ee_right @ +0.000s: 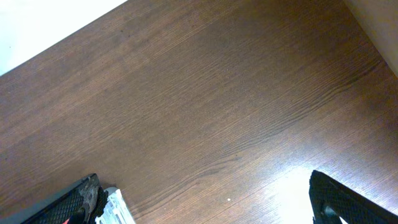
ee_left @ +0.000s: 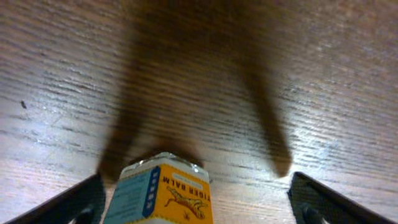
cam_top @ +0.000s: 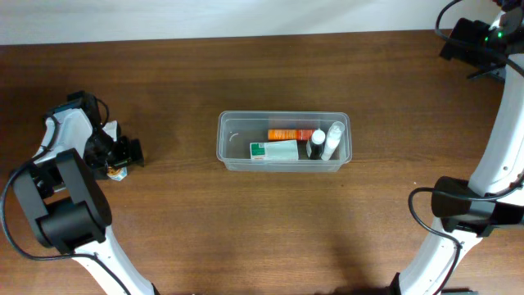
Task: Pack container
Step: 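Grasp the gold-lidded jar with the left gripper and lift, then carry the jar to the container's left end and lower it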
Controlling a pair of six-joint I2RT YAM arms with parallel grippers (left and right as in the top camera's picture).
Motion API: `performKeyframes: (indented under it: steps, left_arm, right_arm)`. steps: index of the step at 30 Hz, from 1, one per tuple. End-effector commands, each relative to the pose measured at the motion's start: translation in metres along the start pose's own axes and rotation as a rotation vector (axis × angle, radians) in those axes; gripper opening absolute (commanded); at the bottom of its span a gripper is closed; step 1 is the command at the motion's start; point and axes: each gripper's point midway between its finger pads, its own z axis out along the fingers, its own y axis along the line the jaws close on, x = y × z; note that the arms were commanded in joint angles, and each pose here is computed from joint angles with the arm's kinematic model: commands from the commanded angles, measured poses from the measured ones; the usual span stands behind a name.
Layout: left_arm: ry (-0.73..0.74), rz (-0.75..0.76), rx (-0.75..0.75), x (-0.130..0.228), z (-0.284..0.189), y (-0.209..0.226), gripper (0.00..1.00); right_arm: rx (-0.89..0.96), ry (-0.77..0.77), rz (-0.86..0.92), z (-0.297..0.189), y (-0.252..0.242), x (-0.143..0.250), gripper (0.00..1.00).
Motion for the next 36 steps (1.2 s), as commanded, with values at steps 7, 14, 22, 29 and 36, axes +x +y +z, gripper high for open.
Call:
performKeyframes:
  steps: [7,14,22,29,36]
  left_arm:
    - [-0.009,-0.006,0.004,-0.003,0.003,0.000,0.33]
    - [-0.010,-0.006,0.034,-0.003,0.002,-0.005,0.29]
    - [-0.072,0.054,0.087,-0.020,-0.041,-0.021,0.25]
    - [-0.164,0.214,0.121,-0.035,-0.119,-0.059,0.25]
    - [-0.239,0.457,0.118,-0.028,-0.168,-0.135,0.25]
  right_arm:
    - [0.007,-0.016,0.009,-0.007,-0.004,-0.001,0.99]
    - [0.007,-0.015,0.009,-0.007,-0.004,-0.001,0.98]
    - [0.007,-0.016,0.009,-0.007,-0.004,-0.001,0.98]
    - [0.007,-0.016,0.009,-0.007,-0.004,-0.001,0.99]
    - [0.007,-0.016,0.009,-0.007,-0.004,-0.001,0.98]
